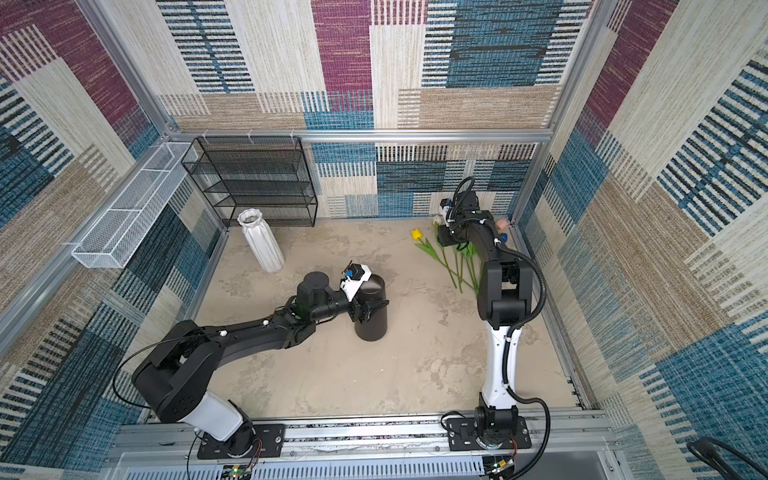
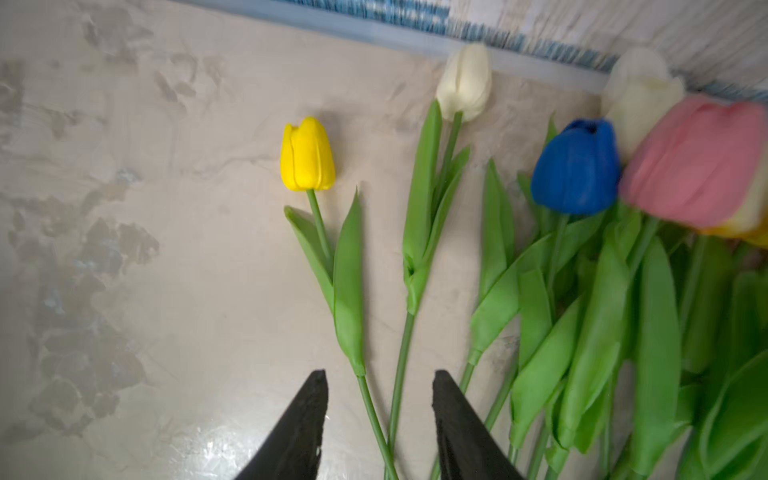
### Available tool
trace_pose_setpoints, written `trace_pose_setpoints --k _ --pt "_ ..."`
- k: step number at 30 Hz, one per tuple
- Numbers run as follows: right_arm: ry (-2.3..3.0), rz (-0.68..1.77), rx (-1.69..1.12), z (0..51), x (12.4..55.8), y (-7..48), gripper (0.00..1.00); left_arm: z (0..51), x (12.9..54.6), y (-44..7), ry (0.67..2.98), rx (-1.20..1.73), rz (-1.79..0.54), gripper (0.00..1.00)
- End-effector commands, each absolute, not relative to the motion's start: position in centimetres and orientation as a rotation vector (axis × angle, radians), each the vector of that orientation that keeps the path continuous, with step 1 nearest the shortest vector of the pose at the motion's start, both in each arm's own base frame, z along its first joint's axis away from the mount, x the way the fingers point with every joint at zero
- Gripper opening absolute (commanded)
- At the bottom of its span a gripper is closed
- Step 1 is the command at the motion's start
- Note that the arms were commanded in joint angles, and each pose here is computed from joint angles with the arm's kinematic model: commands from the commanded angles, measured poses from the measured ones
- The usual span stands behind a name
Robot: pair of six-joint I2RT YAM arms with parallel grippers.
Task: Arrange the flowers into the vase
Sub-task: 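Pull the grey vase nearer with left gripper while right grasps yellow tulip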
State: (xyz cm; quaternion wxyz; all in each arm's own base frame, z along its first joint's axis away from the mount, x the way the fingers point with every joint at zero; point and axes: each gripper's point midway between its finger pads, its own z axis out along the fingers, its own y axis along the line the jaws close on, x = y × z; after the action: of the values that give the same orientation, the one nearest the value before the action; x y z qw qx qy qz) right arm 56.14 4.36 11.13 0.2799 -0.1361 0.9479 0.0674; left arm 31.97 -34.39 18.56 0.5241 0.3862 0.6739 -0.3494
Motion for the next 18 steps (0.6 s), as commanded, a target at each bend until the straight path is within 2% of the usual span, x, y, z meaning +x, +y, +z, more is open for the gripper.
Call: trace_pose_setpoints --k 1,10,18 --pt "2.579 0.130 -0.406 9.8 55.6 4.3 0.45 22.7 32.8 -35.0 1.418 0.854 -0.831 0.07" --pt "2.671 0.024 -0.461 4.9 54.9 4.3 0.43 21.1 33.3 -35.6 1.421 0.862 -0.832 0.12" --pt "2.679 0.000 -0.480 2.3 55.4 4.4 0.40 20.9 33.1 -35.5 1.414 0.871 -0.820 0.38"
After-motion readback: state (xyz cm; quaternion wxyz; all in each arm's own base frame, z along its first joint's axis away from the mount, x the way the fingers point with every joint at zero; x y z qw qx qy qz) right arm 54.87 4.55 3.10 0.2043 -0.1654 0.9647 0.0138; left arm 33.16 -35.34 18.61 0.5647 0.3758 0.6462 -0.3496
